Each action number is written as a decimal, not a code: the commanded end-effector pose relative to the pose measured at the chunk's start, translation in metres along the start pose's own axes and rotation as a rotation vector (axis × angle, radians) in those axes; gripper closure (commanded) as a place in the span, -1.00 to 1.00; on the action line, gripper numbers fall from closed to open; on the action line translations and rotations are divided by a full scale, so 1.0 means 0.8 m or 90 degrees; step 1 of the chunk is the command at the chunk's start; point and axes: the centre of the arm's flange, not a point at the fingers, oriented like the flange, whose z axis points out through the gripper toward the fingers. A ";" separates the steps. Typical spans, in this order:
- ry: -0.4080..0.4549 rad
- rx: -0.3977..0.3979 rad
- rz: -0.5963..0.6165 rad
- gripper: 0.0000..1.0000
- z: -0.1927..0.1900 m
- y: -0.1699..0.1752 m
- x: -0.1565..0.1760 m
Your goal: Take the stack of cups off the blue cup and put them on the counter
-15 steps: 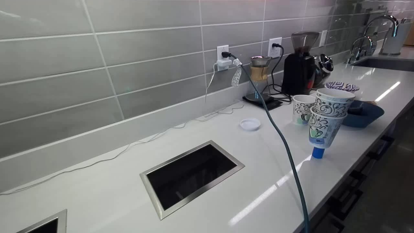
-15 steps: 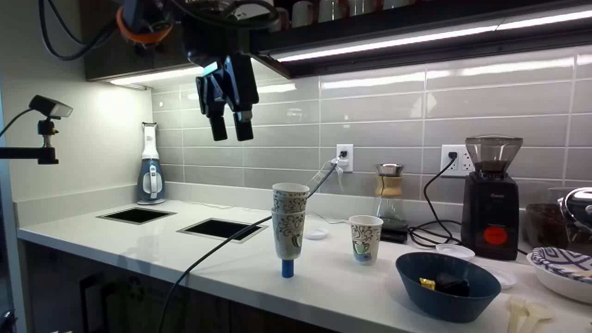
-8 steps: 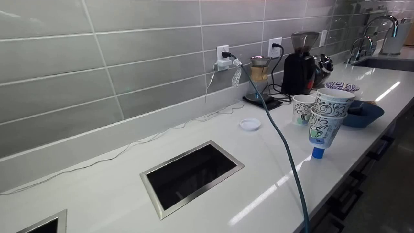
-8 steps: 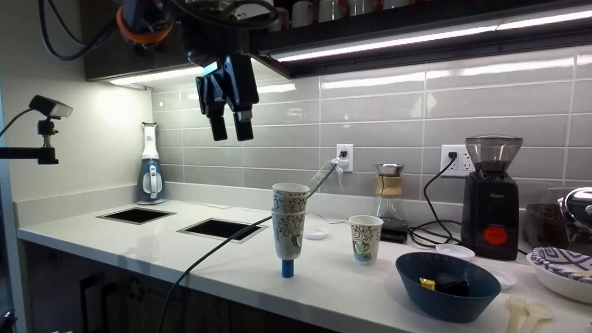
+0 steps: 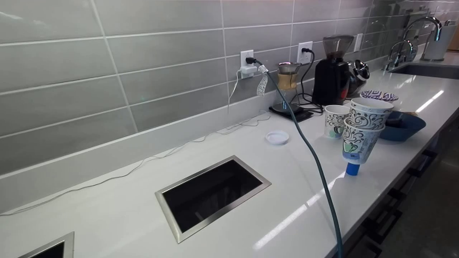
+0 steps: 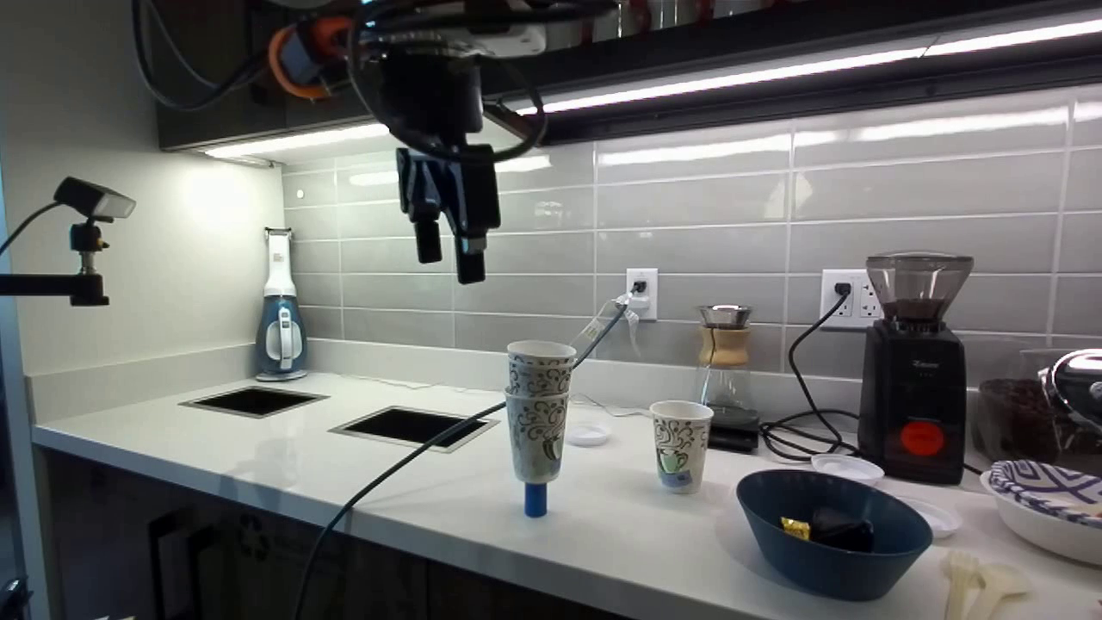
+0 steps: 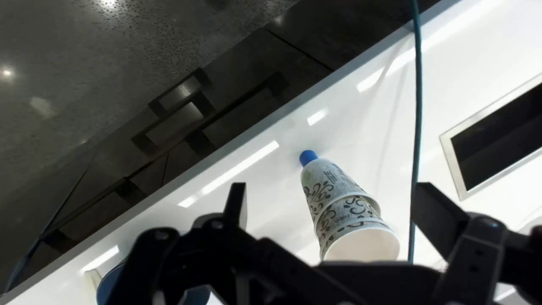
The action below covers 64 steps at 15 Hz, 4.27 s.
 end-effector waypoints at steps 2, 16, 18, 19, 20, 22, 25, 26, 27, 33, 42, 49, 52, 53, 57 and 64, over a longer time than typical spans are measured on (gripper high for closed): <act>-0.040 0.092 0.067 -1.00 0.020 0.017 0.088; -0.139 0.108 0.191 -1.00 0.186 0.006 0.189; -0.141 0.105 0.198 -1.00 0.202 0.006 0.192; -0.142 0.102 0.199 -1.00 0.208 0.004 0.193; -0.139 0.100 0.197 -1.00 0.213 0.002 0.193; -0.131 0.095 0.193 -1.00 0.219 -0.001 0.195; -0.107 0.098 0.183 -0.68 0.227 -0.006 0.198; -0.101 0.099 0.181 -0.36 0.231 -0.010 0.200; -0.101 0.099 0.181 -0.18 0.235 -0.013 0.201; -0.103 0.091 0.171 0.65 0.245 -0.022 0.201; -0.098 0.099 0.171 0.98 0.164 -0.033 0.194; 0.100 0.092 0.239 0.98 0.098 -0.030 0.227; 0.085 0.087 0.228 0.90 0.097 -0.025 0.223; 0.087 0.086 0.232 0.90 0.099 -0.024 0.225; 0.086 0.086 0.235 0.90 0.103 -0.023 0.226; 0.078 0.069 0.202 0.98 0.166 -0.043 0.304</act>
